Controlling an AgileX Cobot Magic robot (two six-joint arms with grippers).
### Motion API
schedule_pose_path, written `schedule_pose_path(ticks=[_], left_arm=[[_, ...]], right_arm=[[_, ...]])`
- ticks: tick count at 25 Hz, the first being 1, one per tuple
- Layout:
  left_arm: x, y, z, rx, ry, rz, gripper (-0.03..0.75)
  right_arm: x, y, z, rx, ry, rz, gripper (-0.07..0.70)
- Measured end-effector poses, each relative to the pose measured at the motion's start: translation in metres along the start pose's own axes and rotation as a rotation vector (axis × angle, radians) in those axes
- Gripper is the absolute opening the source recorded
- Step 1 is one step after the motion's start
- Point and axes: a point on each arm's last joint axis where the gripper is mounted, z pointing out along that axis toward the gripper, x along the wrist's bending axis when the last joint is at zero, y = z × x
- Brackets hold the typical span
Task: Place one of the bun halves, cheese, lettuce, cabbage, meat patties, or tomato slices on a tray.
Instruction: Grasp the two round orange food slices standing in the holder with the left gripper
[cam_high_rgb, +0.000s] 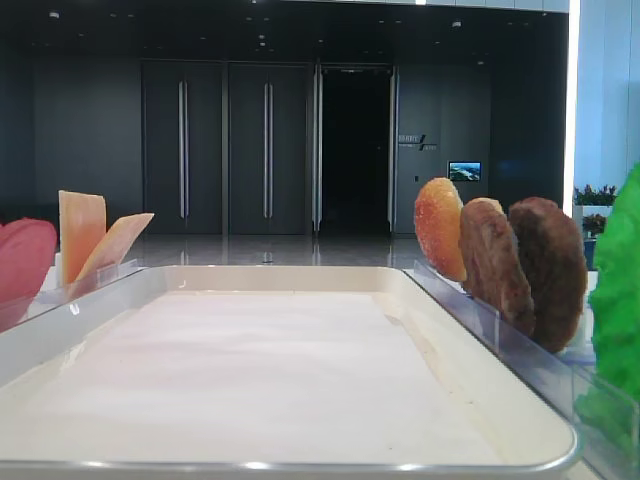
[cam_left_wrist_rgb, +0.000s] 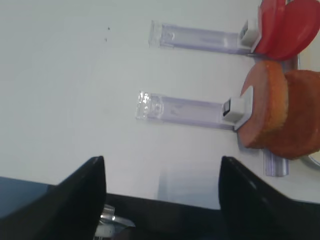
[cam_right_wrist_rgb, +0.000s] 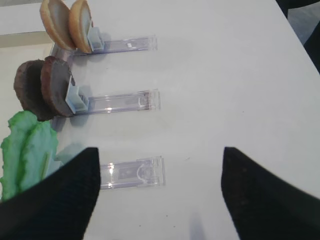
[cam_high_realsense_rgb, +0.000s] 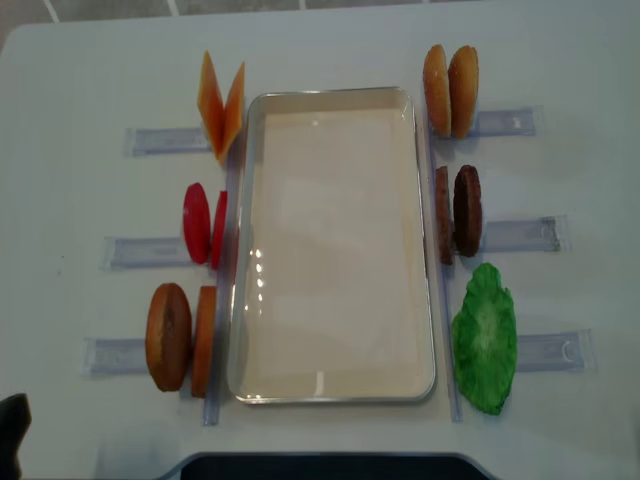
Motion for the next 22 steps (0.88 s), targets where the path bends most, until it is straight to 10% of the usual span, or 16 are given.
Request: schedule_pose_path(ticks=[11, 22], left_arm=[[-0.002, 0.029, 0.036, 0.300, -0.005, -0.119, 0.535], [-0.007, 0.078, 0.067, 0.481, -0.053, -0.109, 0.535]], right_arm=[[0.000, 0.000, 0.000, 0.000, 0.000, 0.000, 0.514], [0.000, 0.000, 0.000, 0.000, 0.000, 0.000, 0.514]])
